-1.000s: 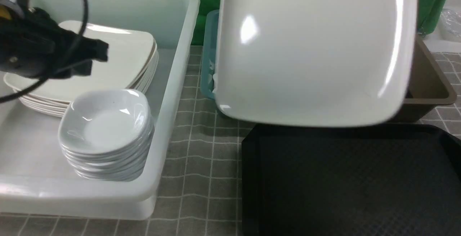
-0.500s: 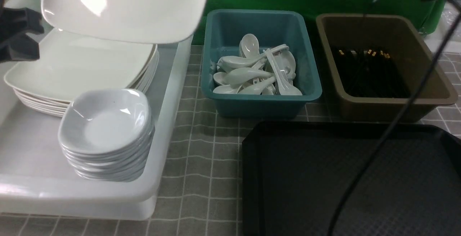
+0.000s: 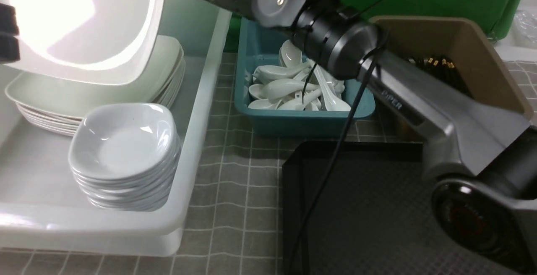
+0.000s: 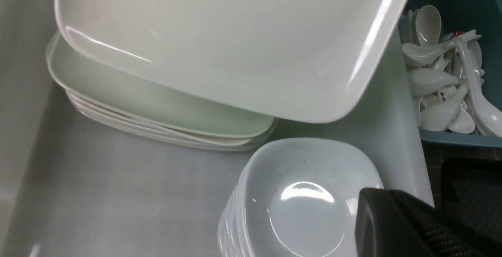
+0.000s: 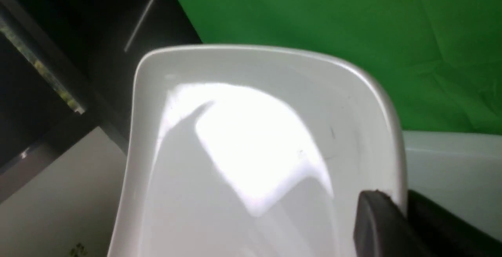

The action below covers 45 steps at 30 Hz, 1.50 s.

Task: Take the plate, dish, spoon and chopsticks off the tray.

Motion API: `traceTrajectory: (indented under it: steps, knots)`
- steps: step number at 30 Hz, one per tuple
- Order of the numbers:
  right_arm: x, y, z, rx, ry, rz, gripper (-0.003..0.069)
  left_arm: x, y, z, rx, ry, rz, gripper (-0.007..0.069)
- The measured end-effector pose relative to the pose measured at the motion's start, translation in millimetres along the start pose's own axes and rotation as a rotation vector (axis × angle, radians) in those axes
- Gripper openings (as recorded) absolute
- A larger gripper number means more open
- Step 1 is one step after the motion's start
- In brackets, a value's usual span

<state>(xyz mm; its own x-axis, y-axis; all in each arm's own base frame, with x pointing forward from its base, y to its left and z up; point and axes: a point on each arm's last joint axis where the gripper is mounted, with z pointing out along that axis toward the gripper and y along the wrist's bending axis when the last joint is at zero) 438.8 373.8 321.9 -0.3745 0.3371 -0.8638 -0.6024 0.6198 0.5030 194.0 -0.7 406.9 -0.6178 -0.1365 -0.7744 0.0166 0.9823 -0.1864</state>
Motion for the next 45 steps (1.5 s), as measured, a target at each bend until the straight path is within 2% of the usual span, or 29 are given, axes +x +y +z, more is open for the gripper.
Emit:
traceTrajectory:
  steps: [7, 16, 18, 20, 21, 24, 27, 32, 33, 34, 35, 36, 39, 41, 45]
  knots:
    - [31.2, -14.8, 13.9, 0.031, 0.004, -0.03, 0.0053, 1.4, -0.5, -10.8, -0.015, -0.028, 0.01, 0.0003]
    - [47.4, -25.1, 20.3, 0.052, 0.005, -0.049, 0.0064, 4.5, -0.3, -11.1, -0.018, 0.005, 0.013, 0.0003]
    - [46.8, -24.3, 20.4, 0.053, -0.007, -0.041, 0.0111, 4.7, -0.2, -11.1, -0.019, 0.007, 0.014, 0.0003]
    - [44.8, -24.3, 20.3, 0.055, -0.026, -0.035, 0.0198, 5.4, 0.0, -11.1, -0.021, 0.014, 0.015, 0.0003]
    - [43.8, -23.9, 20.1, 0.054, -0.03, -0.034, 0.0207, 5.4, 0.0, -11.1, -0.021, 0.014, 0.015, 0.0003]
    - [40.5, -23.2, 19.9, 0.055, -0.054, -0.033, 0.031, 5.4, 0.0, -11.1, -0.021, 0.014, 0.018, 0.0003]
    - [39.9, -22.7, 19.8, 0.055, -0.059, -0.032, 0.0333, 5.5, -0.3, -12.3, -0.02, 0.011, 0.019, 0.0003]
    - [39.1, -19.0, 18.3, 0.042, -0.023, -0.03, 0.0301, 5.5, -0.4, -14.1, -0.022, 0.002, 0.025, 0.0003]
    - [35.5, -15.4, 15.6, 0.028, 0.016, -0.034, 0.0263, 5.2, -0.3, -14.1, -0.024, 0.0, 0.028, 0.0003]
    - [35.8, -15.3, 15.1, 0.025, 0.033, -0.036, 0.0257, 5.1, -0.2, -14.1, -0.024, -0.001, 0.028, 0.0003]
    - [31.6, -11.1, 11.5, 0.007, 0.079, -0.048, 0.0206, 4.6, 0.1, -14.1, -0.027, -0.007, 0.03, 0.0003]
    - [22.9, -4.9, 4.1, -0.021, 0.153, -0.088, 0.0143, 4.0, 0.3, -14.1, -0.03, -0.014, 0.032, 0.0003]
    - [0.0, 9.1, -17.3, -0.061, 0.296, -0.206, 0.0051, 3.5, 0.4, -13.5, -0.03, -0.016, 0.031, 0.0003]
    - [-11.2, 15.8, -29.5, -0.063, 0.359, -0.269, 0.0041, 3.4, 0.6, -12.6, -0.031, -0.014, 0.031, 0.0003]
    - [-57.8, 39.4, -85.9, 0.01, 0.561, -0.481, 0.0027, 3.4, -1.2, -3.3, -0.003, 0.023, 0.075, 0.0003]
